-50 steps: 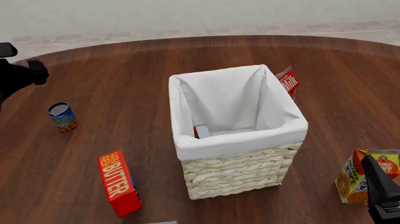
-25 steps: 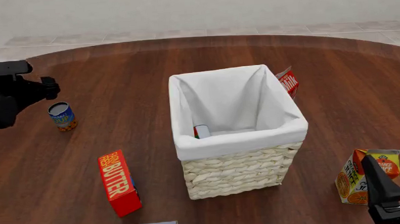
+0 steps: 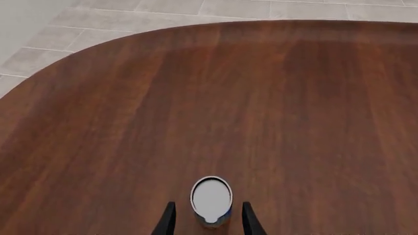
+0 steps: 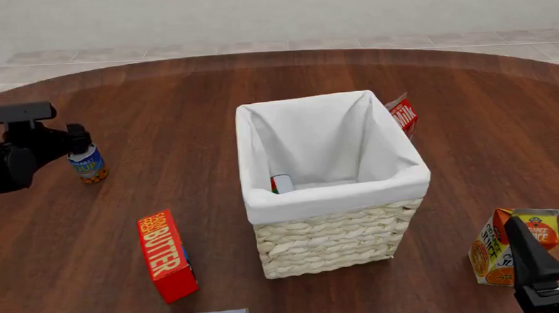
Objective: Pick up the alphabet soup and the tomato sauce, and put them in the basket.
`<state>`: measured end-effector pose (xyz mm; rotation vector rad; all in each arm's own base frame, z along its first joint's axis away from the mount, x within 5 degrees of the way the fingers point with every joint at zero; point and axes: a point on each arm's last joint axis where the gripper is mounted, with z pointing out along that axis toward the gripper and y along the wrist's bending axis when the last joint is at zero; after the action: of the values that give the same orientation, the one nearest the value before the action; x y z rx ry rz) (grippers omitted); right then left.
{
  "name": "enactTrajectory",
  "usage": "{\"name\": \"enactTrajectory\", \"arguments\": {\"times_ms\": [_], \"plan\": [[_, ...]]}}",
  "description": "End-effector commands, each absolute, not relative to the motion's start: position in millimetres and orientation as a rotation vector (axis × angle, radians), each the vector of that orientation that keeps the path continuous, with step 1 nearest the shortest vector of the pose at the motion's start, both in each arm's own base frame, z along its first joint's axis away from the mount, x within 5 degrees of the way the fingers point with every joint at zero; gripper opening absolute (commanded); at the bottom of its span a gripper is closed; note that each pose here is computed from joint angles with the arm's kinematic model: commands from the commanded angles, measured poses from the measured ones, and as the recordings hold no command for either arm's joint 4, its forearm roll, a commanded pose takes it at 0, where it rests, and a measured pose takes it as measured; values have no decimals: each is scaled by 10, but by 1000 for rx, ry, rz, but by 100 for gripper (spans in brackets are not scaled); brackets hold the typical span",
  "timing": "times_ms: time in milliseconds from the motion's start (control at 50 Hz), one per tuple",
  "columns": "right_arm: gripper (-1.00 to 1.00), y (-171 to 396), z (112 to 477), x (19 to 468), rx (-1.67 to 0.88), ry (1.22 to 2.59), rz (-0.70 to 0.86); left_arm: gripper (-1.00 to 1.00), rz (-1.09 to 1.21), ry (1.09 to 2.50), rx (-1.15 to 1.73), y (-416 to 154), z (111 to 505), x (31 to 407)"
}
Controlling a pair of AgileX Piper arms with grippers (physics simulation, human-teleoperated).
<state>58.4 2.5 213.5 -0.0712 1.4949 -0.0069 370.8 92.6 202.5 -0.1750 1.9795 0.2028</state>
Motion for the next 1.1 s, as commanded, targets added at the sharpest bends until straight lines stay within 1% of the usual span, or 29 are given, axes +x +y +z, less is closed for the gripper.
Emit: {"name": "enactTrajectory", "arguments": {"times_ms": [20,240,1100], "plan": [[100,26,2135,585,-71,1495,-5,100,217,2003,-177,982,1907,3724],[100,25,2137,588,-69,1495,-6,100,231,2017,-180,1046,1821,3768],[100,22,2131,572,-66,1495,-9,100,200,2048,-176,979,1558,3886]]}}
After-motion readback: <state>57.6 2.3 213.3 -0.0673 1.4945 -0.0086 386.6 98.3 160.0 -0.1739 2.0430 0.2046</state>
